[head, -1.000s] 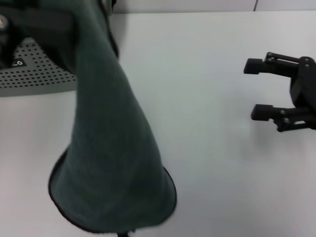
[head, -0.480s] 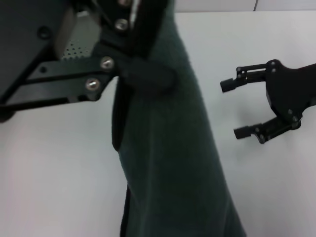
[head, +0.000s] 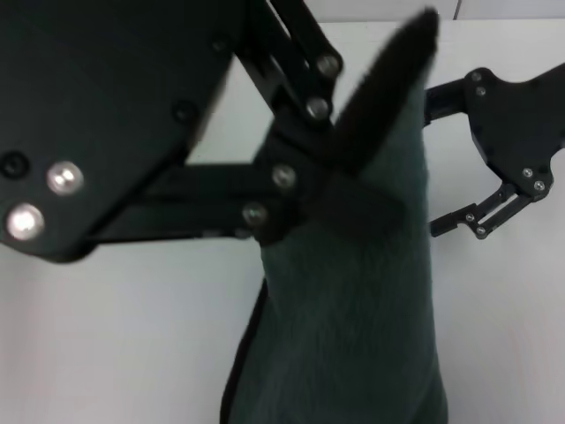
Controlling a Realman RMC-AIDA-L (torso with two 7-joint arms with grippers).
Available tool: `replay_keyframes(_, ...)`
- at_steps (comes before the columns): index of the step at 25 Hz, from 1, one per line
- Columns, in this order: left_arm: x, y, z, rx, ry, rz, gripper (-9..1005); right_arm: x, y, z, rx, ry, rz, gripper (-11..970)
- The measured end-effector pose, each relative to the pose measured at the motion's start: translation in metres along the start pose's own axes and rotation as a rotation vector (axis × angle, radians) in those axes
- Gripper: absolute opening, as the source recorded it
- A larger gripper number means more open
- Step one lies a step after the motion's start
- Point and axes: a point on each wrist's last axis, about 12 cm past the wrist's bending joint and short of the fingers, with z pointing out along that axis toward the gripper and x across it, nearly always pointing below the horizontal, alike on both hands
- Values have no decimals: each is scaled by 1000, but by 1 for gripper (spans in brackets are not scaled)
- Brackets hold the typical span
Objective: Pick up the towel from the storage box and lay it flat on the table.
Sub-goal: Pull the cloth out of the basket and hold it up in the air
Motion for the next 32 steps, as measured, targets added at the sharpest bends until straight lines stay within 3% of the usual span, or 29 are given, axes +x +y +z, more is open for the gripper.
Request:
replay_keyframes(9,1,9,12,51,17,-27,12,-39,-7,19,-164,-69,-162,870)
replay_keyframes(26,-11,17,31,136,68,-5,12,-70,-27,45,-313,-68,-265,869)
replay_keyframes(32,-11,17,30,127,75,-8,12,-77,-26,52,-374,-70,-284,848)
